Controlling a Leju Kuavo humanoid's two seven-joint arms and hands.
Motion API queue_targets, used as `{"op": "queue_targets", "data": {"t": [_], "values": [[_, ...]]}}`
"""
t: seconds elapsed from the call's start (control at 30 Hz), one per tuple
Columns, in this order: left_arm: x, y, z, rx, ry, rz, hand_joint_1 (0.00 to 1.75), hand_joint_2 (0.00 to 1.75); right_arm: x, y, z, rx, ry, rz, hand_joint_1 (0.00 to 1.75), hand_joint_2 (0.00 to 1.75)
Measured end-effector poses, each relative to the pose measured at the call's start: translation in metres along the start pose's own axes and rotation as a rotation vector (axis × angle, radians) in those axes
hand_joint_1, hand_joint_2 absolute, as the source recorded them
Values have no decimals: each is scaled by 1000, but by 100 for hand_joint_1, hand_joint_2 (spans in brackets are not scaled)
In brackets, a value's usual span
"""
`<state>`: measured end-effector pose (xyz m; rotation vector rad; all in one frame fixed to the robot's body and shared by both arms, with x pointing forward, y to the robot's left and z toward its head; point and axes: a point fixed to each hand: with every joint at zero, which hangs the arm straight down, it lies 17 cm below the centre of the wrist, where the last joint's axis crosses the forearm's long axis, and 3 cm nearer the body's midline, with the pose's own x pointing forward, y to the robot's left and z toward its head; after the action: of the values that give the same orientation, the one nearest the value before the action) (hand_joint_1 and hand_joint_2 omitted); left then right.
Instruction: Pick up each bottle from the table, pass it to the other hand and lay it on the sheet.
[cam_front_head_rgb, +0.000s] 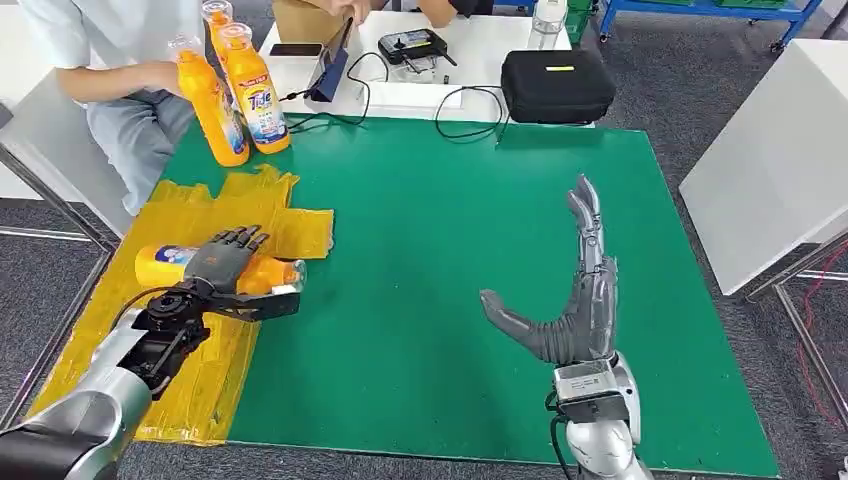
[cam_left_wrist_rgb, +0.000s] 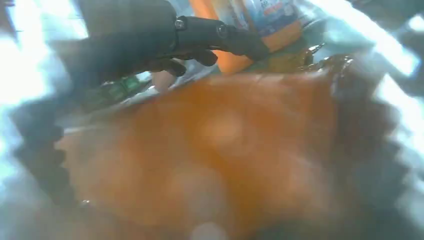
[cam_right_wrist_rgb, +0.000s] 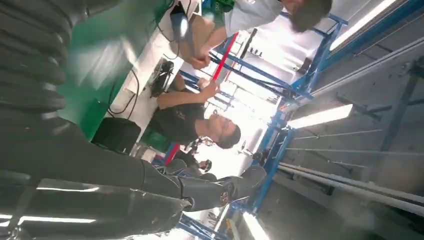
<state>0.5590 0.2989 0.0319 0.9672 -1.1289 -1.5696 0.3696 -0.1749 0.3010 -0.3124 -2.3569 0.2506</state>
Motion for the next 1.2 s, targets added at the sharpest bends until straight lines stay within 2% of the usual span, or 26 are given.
{"op": "queue_targets", "data": {"t": [0.23,0.53,0.73,1.2], "values": [[1,-1,0,-11,-6,8,0,175,-2,1,0,1,5,-3,0,175],[13,0,0,-25,-79,80,0,175,-8,1,0,-3,18,-15,0,175],[11,0,0,-90,-115,93,0,175,-13,-2,2,-9,25,-13,0,175],[-2,39,-10,-119,-135,2,0,175,-23,-3,3,-16,48,-6,0,175]]}}
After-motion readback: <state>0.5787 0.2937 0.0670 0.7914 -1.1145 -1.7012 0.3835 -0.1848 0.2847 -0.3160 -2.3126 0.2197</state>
